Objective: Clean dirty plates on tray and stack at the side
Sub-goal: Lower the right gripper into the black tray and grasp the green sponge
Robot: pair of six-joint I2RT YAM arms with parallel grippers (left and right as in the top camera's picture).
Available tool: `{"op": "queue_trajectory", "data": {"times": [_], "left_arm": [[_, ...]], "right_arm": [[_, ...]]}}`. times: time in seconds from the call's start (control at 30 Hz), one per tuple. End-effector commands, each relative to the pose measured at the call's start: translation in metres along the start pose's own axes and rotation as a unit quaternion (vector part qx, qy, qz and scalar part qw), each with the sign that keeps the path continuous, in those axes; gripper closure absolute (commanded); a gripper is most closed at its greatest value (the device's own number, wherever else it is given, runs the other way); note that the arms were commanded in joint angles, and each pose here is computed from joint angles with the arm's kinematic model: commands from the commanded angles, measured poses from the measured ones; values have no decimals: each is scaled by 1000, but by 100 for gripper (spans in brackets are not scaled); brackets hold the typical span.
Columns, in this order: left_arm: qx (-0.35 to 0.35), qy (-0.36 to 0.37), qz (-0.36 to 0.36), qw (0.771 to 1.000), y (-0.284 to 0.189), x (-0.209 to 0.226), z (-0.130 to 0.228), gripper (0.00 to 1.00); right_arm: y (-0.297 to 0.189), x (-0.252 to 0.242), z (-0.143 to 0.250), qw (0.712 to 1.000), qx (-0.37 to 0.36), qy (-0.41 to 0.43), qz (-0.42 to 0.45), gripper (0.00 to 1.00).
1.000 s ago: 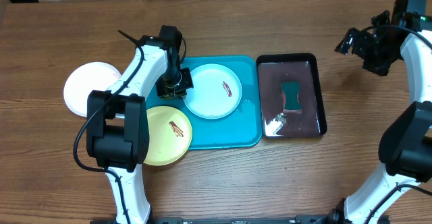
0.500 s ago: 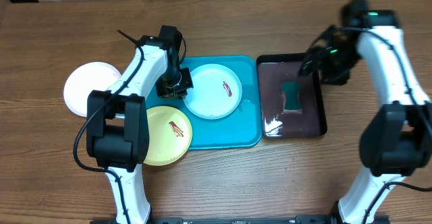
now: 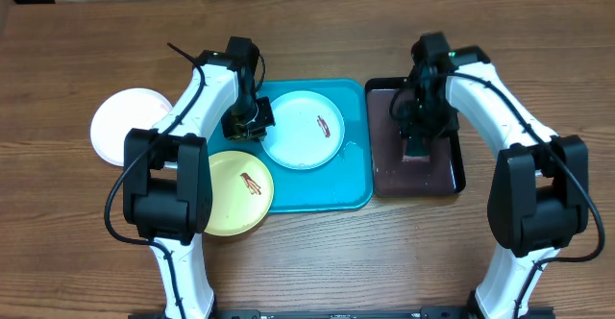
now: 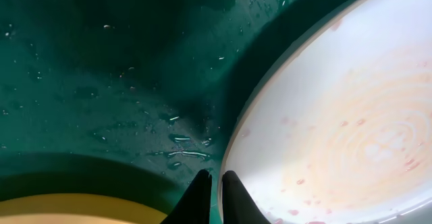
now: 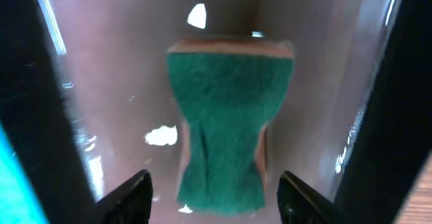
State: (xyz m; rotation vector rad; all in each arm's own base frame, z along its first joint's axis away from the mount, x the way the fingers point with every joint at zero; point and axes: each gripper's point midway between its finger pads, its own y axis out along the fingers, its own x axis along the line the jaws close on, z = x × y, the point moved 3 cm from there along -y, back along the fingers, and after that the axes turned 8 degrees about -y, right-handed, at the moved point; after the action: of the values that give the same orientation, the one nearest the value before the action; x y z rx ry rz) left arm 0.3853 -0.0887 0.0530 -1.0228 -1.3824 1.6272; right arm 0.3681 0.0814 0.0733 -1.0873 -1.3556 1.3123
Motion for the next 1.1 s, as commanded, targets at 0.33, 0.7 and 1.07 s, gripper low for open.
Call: {"op": "queue_trajectory", "data": {"times": [0.33, 0.7, 1.07], "left_arm": [[-1, -4, -5, 1000, 2, 1, 1, 90], [0, -4, -6, 1000, 2, 1, 1, 90], [0, -4, -6, 1000, 2, 1, 1, 90]], "right_arm": [[5, 5, -7, 999, -31, 5, -18, 49], [19, 4, -4, 999, -36, 5, -18, 49], [19, 4, -2, 999, -31, 5, -18, 59]]}}
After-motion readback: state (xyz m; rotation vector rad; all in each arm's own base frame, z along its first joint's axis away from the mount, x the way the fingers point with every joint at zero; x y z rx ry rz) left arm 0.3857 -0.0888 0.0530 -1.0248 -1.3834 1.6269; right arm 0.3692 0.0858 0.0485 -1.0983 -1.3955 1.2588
